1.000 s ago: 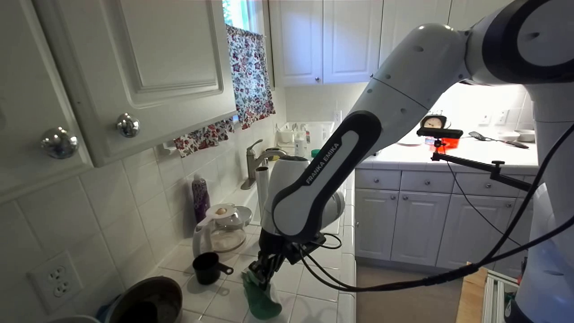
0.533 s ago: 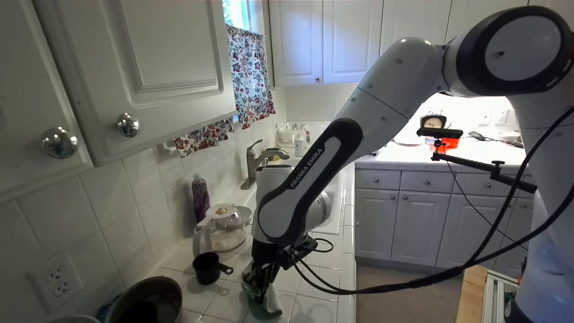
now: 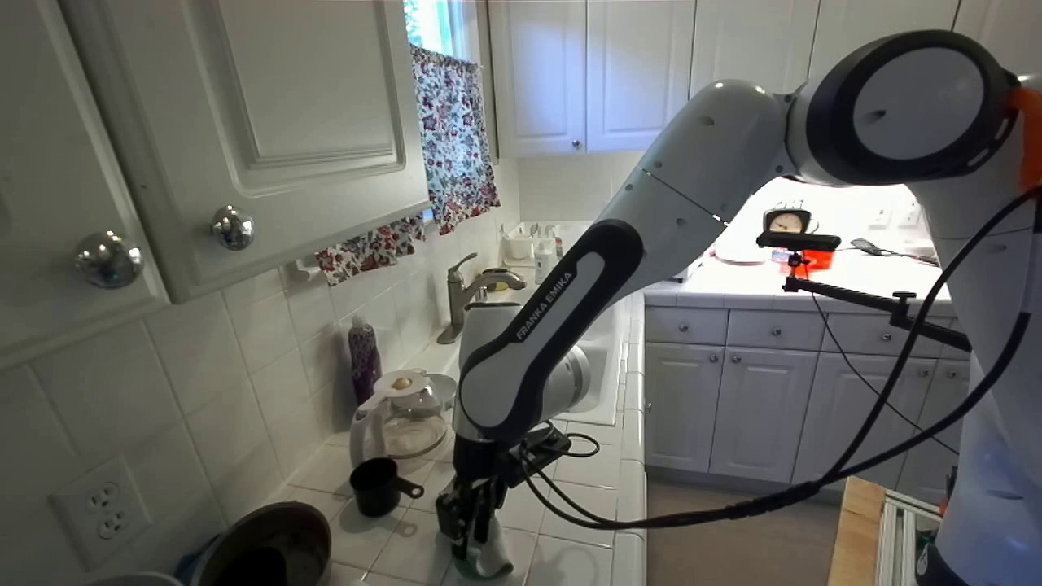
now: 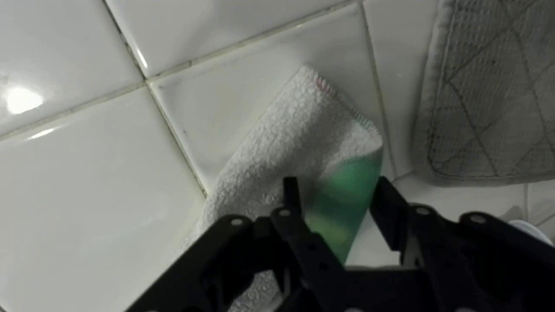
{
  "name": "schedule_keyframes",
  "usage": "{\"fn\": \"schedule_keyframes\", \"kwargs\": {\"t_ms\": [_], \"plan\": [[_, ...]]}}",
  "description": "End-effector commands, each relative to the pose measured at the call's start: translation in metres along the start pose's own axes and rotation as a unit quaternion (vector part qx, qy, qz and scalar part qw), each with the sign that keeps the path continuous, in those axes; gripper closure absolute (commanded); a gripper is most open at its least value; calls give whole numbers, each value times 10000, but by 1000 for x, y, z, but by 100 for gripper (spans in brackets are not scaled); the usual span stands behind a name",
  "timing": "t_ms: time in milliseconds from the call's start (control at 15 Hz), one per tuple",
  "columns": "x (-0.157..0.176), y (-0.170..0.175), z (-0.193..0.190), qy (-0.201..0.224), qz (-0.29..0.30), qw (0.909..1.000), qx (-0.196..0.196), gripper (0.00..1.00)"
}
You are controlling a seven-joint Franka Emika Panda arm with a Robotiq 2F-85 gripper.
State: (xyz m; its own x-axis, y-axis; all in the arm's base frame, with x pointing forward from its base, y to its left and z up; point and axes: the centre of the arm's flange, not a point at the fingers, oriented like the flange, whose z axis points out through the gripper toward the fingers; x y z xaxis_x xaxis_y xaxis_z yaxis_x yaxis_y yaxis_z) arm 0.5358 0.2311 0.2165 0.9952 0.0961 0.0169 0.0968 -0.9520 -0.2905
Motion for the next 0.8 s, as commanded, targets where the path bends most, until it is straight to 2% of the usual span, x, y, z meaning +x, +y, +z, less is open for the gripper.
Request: {"fn": "schedule_keyframes", "kwargs": {"t_ms": [0, 133, 200, 267, 333, 400, 467, 733], "plan": [[-3, 4, -23, 237, 58, 9997, 8, 20], [-4, 5, -33, 371, 81, 9993, 14, 8], [-4, 5, -36, 410, 90, 9991, 7, 11], [-4, 6, -38, 442, 99, 9990, 2, 19], [-4, 6, -40, 460, 105, 9989, -5, 38], [-4, 7, -40, 472, 118, 9988, -12, 40], [-5, 8, -41, 490, 126, 9987, -17, 46], [-3, 10, -40, 485, 143, 9987, -8, 76]]}}
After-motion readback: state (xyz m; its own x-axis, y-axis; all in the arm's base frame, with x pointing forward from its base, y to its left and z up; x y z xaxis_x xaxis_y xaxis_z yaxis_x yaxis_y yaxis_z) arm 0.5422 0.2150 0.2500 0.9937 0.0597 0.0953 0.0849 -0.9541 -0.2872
